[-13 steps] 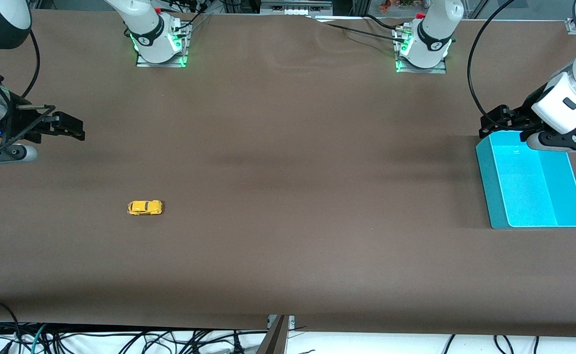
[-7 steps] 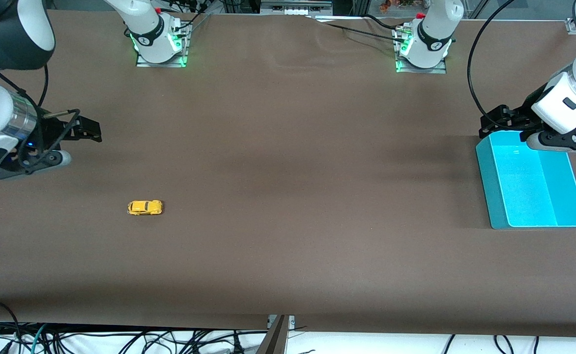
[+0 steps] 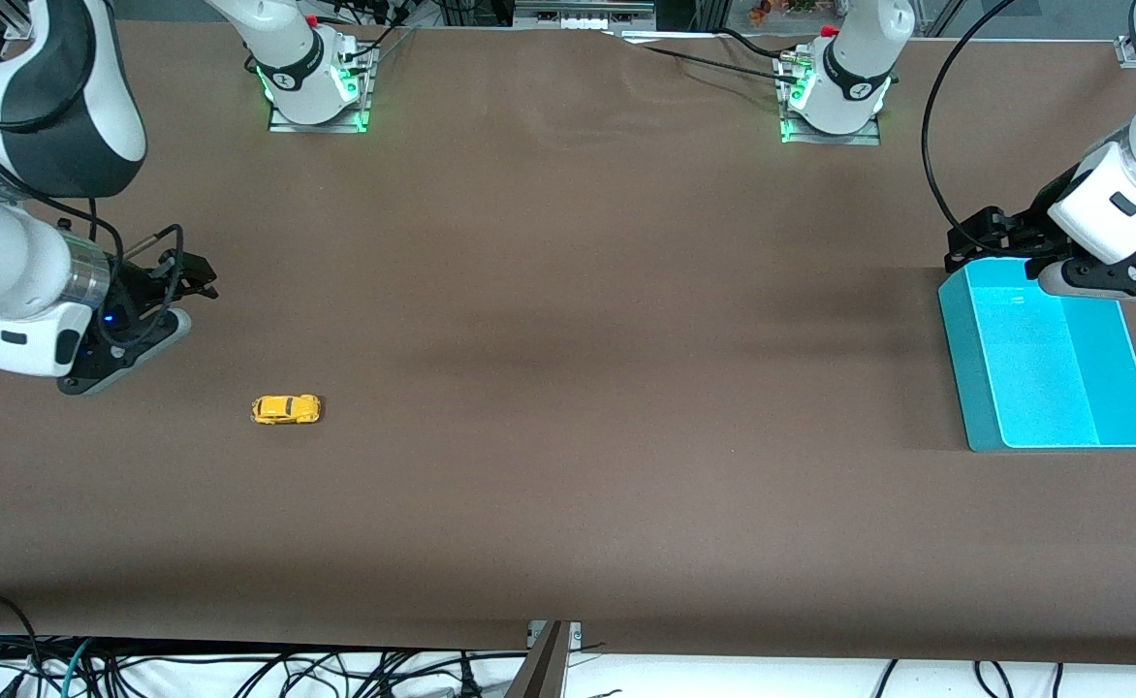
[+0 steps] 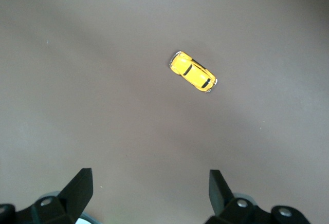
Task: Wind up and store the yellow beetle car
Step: 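Reach the right gripper down over the yellow beetle car, then close the right gripper on the yellow car and lift it, then carry the car toward the table middle, set it down, open the right gripper, then swing the left gripper from the tray over to the yellow car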
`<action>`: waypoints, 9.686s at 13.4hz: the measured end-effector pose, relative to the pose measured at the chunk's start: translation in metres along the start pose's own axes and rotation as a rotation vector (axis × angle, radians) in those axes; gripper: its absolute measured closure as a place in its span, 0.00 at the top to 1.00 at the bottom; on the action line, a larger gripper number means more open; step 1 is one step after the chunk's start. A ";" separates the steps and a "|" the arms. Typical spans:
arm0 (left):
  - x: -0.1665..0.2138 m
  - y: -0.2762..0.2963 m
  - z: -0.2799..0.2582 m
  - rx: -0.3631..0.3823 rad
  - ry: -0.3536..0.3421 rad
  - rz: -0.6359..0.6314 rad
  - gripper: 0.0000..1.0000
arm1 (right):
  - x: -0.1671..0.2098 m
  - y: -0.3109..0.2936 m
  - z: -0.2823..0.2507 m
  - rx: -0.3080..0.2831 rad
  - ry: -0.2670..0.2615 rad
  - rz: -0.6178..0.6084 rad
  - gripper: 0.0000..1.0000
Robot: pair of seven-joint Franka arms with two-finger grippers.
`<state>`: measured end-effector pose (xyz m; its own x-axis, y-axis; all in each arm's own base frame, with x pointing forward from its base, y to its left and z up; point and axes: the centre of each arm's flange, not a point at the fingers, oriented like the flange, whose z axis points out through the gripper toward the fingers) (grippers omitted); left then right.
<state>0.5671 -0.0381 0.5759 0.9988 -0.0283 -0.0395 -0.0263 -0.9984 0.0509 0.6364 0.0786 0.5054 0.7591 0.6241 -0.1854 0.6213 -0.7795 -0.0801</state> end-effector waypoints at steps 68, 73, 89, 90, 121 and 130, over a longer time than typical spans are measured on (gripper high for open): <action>-0.001 -0.001 0.000 0.000 -0.005 -0.001 1.00 | -0.005 0.096 0.303 -0.234 0.202 -1.012 0.42; -0.001 -0.001 0.000 0.000 -0.005 -0.001 1.00 | -0.023 0.116 0.305 -0.238 0.199 -1.017 0.42; -0.001 -0.001 0.000 0.000 -0.005 -0.001 1.00 | -0.034 0.134 0.299 -0.243 0.232 -1.012 0.88; -0.001 -0.001 0.000 0.000 -0.005 -0.001 1.00 | -0.030 0.132 0.295 -0.247 0.237 -1.017 0.99; 0.018 0.327 0.162 -0.130 -0.125 0.550 1.00 | 0.003 0.128 0.233 -0.179 0.271 -0.879 1.00; 0.011 0.450 0.268 -0.052 0.233 1.128 1.00 | 0.018 0.117 0.203 -0.147 0.279 -0.768 1.00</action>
<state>0.5554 -0.5013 0.3313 0.3920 -0.8881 0.2399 -0.9128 -0.4079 -0.0186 0.6832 -0.0124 0.2940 0.1219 0.9852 0.1202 0.9906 -0.1284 0.0473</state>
